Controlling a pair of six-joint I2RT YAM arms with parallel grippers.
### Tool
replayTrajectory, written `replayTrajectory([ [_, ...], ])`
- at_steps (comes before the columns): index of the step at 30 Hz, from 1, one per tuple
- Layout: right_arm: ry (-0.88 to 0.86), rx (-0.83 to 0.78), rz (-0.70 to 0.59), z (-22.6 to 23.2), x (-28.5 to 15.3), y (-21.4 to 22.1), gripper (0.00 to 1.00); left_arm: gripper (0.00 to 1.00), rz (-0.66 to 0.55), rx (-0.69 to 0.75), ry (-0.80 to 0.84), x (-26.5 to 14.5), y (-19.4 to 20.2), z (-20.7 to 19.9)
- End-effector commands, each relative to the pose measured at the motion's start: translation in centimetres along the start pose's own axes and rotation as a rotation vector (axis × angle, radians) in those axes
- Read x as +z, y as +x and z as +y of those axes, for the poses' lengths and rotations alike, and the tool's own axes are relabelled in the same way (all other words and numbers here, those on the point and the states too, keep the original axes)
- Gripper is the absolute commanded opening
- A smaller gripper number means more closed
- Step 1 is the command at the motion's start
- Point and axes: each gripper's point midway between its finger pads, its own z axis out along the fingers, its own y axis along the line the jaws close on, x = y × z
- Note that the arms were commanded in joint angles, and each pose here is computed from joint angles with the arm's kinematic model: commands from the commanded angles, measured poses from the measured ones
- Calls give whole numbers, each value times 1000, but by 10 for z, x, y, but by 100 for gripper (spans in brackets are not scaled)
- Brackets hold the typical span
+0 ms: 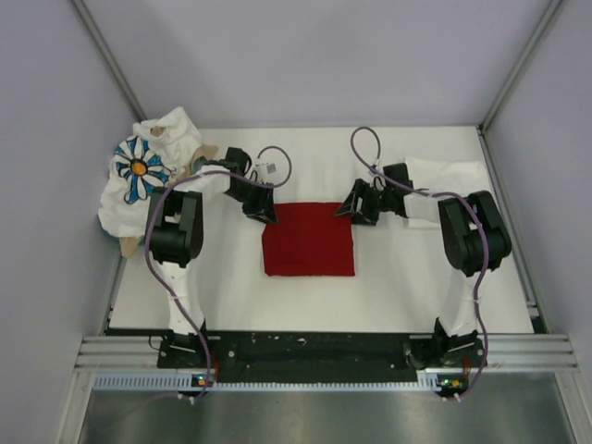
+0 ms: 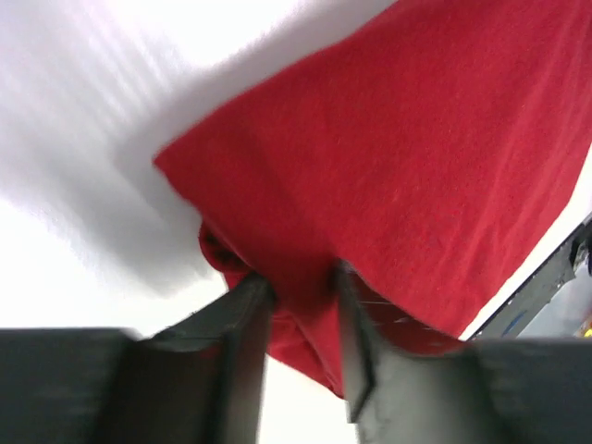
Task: Fold and stack the t-shirts
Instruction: Put the neatly folded tshirt into the corner of the board with the right arm
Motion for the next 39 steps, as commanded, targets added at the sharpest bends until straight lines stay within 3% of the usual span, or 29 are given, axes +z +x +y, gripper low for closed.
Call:
replayTrajectory([
  [1,-25,22,7,1,18,-2,62,25,-25,7,156,3,-23,-24],
  [3,-38,20,6,4,19,-4,53,1,-39,19,179,4,-26,-26],
  [9,-87,43,26,13,24,-7,4,0,-58,-30,196,5,-32,-21],
  [13,-90,15,22,20,19,-13,0,0,-67,-56,189,5,-36,-7],
  [14,-90,2,21,22,18,-14,0,2,-52,-59,168,5,-35,-2],
  [16,-73,-18,26,22,14,-16,0,31,-34,-10,73,-1,-40,15],
  [18,-35,-55,34,20,10,-16,0,80,-37,56,-6,-12,-48,24],
  [20,17,-93,35,13,5,-18,0,97,-53,103,-53,-26,-51,28],
  [29,142,-240,69,-4,-30,-27,0,99,-129,175,-167,-104,-51,47],
  [39,325,-423,36,-13,-83,-65,0,99,-131,247,-204,-123,-16,37],
])
